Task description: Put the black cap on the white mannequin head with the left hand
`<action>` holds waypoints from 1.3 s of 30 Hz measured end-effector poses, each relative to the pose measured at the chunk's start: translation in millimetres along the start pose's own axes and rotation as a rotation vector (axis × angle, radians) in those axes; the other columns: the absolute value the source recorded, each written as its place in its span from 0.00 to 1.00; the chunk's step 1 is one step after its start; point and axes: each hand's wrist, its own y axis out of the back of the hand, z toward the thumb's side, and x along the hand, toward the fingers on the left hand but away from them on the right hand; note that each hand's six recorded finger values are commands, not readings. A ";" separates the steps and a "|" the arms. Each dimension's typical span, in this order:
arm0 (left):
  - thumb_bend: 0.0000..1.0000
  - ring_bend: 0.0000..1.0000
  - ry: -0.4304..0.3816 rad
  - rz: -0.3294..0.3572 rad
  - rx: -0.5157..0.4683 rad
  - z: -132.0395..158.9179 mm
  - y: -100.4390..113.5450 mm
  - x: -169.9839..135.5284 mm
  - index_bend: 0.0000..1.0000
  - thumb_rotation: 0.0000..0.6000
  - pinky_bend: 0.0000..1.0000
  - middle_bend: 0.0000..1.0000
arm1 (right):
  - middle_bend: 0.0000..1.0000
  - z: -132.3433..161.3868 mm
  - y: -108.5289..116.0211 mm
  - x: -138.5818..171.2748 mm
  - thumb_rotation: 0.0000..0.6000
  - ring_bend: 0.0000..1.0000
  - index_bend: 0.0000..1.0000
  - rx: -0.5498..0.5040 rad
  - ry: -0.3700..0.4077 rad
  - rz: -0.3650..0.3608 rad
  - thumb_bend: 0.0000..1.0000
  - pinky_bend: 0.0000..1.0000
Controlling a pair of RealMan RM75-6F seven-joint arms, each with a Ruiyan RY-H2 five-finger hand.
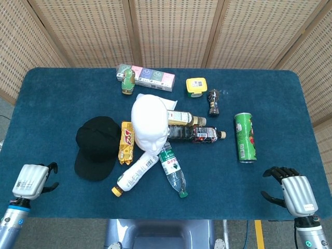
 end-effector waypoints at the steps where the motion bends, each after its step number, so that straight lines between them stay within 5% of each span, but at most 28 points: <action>1: 0.12 0.70 -0.007 -0.004 -0.003 1.8 -4.8 3.2 0.52 1.00 0.82 0.84 | 0.48 -0.7 -0.1 0.1 1.00 0.46 0.44 0.000 -0.001 0.000 0.12 0.45; 19: 0.12 0.70 -0.092 0.014 -0.075 38.2 -48.2 54.2 0.52 1.00 0.82 0.85 | 0.48 -11.4 0.0 6.4 1.00 0.46 0.44 0.002 -0.040 0.000 0.12 0.45; 39: 0.12 0.70 -0.101 -0.013 -0.101 38.8 -55.8 39.5 0.52 1.00 0.82 0.85 | 0.48 -17.4 0.9 11.8 1.00 0.46 0.44 0.003 -0.056 -0.001 0.12 0.45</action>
